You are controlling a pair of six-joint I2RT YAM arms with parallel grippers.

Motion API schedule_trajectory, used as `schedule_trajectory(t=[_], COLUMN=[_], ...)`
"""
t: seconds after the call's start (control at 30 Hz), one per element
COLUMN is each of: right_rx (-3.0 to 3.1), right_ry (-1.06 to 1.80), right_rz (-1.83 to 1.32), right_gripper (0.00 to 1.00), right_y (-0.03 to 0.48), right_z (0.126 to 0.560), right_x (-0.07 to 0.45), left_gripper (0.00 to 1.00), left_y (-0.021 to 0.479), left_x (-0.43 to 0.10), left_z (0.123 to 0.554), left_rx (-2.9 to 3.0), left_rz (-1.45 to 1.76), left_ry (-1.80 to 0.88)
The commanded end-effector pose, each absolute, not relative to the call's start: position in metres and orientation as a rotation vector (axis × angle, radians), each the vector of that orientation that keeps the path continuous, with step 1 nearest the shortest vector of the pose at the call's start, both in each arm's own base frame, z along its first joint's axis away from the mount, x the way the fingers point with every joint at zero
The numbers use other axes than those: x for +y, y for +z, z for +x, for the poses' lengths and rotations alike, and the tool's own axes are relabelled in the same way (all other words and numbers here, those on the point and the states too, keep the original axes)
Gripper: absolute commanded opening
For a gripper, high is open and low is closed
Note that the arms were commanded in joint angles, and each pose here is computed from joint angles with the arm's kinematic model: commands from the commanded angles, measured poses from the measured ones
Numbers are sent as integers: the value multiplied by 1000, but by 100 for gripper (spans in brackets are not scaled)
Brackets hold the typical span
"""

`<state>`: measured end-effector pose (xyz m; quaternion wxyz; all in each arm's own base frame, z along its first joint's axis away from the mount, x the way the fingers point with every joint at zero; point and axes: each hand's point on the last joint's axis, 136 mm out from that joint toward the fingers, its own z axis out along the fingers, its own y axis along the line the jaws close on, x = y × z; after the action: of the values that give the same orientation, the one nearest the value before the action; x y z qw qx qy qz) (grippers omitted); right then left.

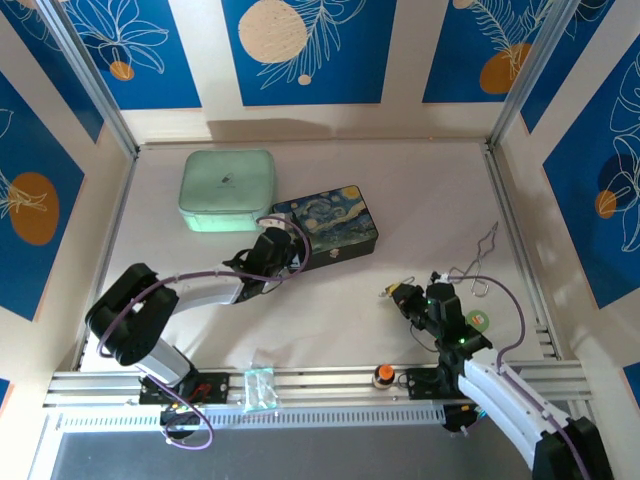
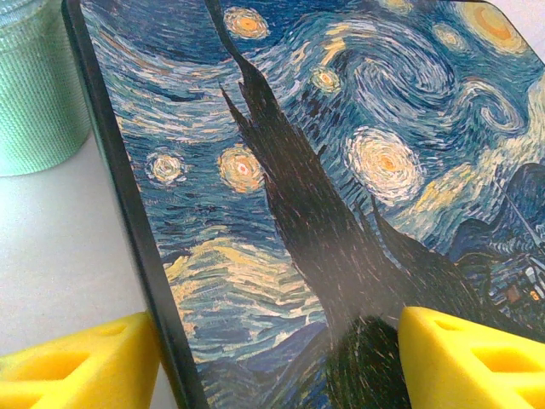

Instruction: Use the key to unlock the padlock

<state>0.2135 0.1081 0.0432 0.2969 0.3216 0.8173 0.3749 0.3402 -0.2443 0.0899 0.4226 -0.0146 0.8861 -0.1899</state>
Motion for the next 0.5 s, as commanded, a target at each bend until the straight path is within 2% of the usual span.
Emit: schedule_trajectory(t=[0.0,0.17,0.47], right_rx=[2359,2466,2692], right_ry=[1000,1000,914], right_rz=[843,911,872], right_gripper=[0,0,0], right_y=[18,9,8], right_z=[184,173,181], right_x=[111,107,118], left_gripper=[71,72,73], left_y=[26,30,37], left_x=[-202,-203,-198], left_z=[309,310,308], left_rx=[2457,2453,2439], left_rz=[55,60,55], left_ry=[-196,-193,-187])
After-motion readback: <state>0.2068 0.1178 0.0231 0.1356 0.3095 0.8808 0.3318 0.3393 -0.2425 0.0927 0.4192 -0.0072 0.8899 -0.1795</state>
